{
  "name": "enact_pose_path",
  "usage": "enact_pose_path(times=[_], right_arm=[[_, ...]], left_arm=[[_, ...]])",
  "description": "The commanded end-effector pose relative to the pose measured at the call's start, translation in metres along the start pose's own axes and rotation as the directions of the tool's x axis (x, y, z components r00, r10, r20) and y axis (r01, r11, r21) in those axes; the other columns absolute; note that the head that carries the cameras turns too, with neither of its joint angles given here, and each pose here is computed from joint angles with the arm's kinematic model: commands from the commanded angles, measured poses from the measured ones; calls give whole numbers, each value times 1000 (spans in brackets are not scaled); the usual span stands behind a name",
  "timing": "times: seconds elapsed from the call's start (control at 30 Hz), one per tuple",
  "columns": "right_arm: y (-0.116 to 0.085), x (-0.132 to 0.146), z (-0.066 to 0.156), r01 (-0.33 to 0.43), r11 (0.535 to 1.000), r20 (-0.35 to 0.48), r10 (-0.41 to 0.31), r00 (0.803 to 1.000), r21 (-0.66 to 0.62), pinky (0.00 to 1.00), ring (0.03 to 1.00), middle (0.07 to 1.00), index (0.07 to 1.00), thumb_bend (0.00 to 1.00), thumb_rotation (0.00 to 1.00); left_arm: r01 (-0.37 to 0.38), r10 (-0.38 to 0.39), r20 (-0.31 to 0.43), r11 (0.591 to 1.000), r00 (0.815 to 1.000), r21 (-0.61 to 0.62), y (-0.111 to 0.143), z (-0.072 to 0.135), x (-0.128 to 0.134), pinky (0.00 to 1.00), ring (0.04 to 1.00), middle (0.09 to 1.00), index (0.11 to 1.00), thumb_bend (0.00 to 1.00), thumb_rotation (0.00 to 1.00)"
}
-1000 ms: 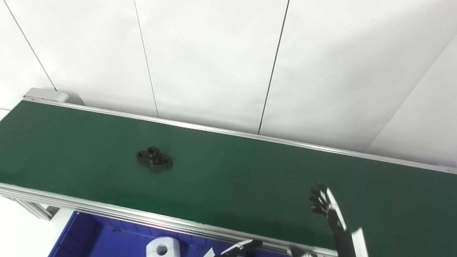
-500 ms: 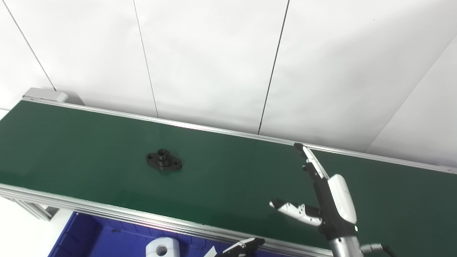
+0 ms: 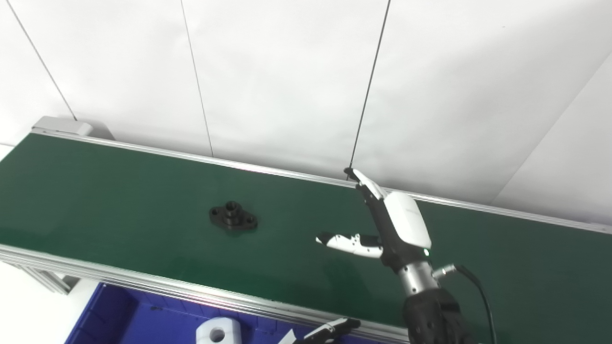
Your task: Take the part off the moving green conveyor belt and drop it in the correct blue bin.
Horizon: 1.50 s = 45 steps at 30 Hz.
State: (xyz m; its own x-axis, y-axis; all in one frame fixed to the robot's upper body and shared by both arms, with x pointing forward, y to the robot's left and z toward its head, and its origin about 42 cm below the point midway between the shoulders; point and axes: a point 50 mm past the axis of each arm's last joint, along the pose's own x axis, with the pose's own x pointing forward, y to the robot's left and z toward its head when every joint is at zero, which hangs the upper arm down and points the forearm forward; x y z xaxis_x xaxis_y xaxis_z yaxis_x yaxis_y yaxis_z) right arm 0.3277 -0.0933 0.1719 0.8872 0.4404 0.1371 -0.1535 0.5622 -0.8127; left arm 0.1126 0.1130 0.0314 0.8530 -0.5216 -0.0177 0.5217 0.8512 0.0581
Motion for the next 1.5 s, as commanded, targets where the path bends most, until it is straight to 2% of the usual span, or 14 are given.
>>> enact_pose_path(times=[0.0,0.3,0.4,0.53,0.9,1.13,1.47], right_arm=[[-8,18,15,27,999,40,-25,999,-45,759,835,880,912,909,743],[9,50,28,-2,982,66,14,998,-188,768,830,875,921,916,761],[15,58,31,-11,974,60,26,998,-228,764,818,869,916,913,723],[25,68,32,-51,957,32,63,997,-285,762,812,859,915,911,724],[51,79,37,-109,932,14,121,993,-345,757,799,840,916,915,717],[60,80,37,-136,925,1,146,989,-355,748,776,821,918,907,706],[71,86,43,-173,915,-11,182,983,-364,645,706,767,905,932,751]], left_arm=[[-13,13,39,1000,999,7,-4,8,5,817,910,926,871,801,653],[-17,16,43,1000,999,15,-6,8,7,805,903,920,871,786,661],[-16,15,44,1000,999,12,-7,8,7,797,900,920,873,791,657],[-7,7,47,1000,999,11,-8,9,9,803,904,924,879,780,652],[4,-5,50,1000,999,15,-13,16,11,814,913,929,887,769,664],[-1,1,67,1000,998,-1,-17,20,12,804,915,934,893,750,647],[-14,15,67,1000,998,-21,-22,22,10,808,919,931,891,771,654]])
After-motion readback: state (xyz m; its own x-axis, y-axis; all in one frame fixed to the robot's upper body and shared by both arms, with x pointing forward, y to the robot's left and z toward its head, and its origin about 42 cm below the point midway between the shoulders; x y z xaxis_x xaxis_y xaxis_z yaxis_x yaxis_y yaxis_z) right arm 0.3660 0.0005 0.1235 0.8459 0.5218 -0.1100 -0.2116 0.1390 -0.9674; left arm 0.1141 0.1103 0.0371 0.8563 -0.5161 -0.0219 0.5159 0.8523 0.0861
